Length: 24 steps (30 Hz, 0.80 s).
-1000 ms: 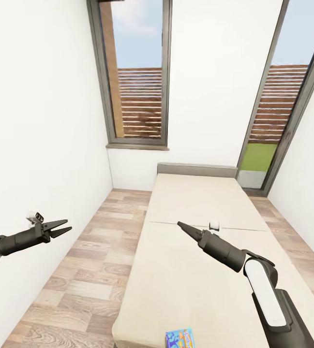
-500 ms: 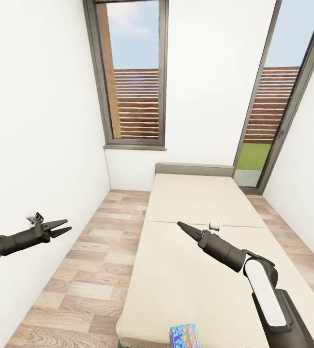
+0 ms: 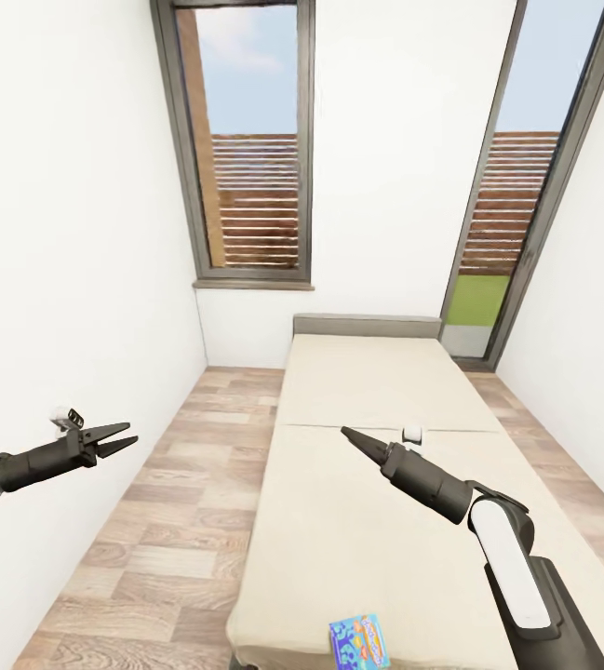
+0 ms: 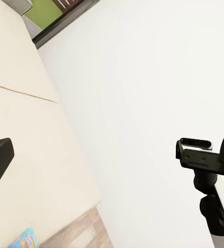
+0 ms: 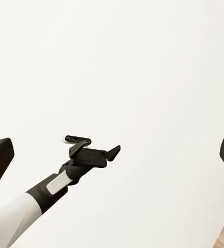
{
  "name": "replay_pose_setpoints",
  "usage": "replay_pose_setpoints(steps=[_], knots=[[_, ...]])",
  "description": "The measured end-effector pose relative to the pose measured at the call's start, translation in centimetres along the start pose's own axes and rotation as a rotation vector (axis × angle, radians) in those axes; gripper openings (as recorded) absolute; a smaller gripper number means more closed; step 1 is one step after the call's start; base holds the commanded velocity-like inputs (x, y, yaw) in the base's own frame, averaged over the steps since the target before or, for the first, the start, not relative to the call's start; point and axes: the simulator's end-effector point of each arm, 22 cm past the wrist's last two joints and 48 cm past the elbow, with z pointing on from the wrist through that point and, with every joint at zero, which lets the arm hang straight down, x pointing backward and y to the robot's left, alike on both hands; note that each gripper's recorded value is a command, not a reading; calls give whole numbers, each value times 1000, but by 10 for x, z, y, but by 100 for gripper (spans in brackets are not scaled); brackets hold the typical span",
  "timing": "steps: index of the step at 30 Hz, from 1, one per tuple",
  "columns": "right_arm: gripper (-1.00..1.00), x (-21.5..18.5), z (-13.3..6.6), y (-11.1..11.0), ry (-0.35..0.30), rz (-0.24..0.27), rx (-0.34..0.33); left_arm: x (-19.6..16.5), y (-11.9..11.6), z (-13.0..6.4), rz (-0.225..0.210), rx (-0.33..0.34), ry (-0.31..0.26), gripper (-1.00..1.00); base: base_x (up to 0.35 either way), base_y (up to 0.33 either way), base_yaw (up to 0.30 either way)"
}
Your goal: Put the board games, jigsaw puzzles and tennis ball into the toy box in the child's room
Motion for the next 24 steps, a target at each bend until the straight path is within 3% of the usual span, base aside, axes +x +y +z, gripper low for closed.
replay_pose_setpoints(steps=[24], knots=[[100, -2, 0, 4, -3, -8, -1, -2, -5, -1, 9, 4, -2, 100, -1, 157, -69]])
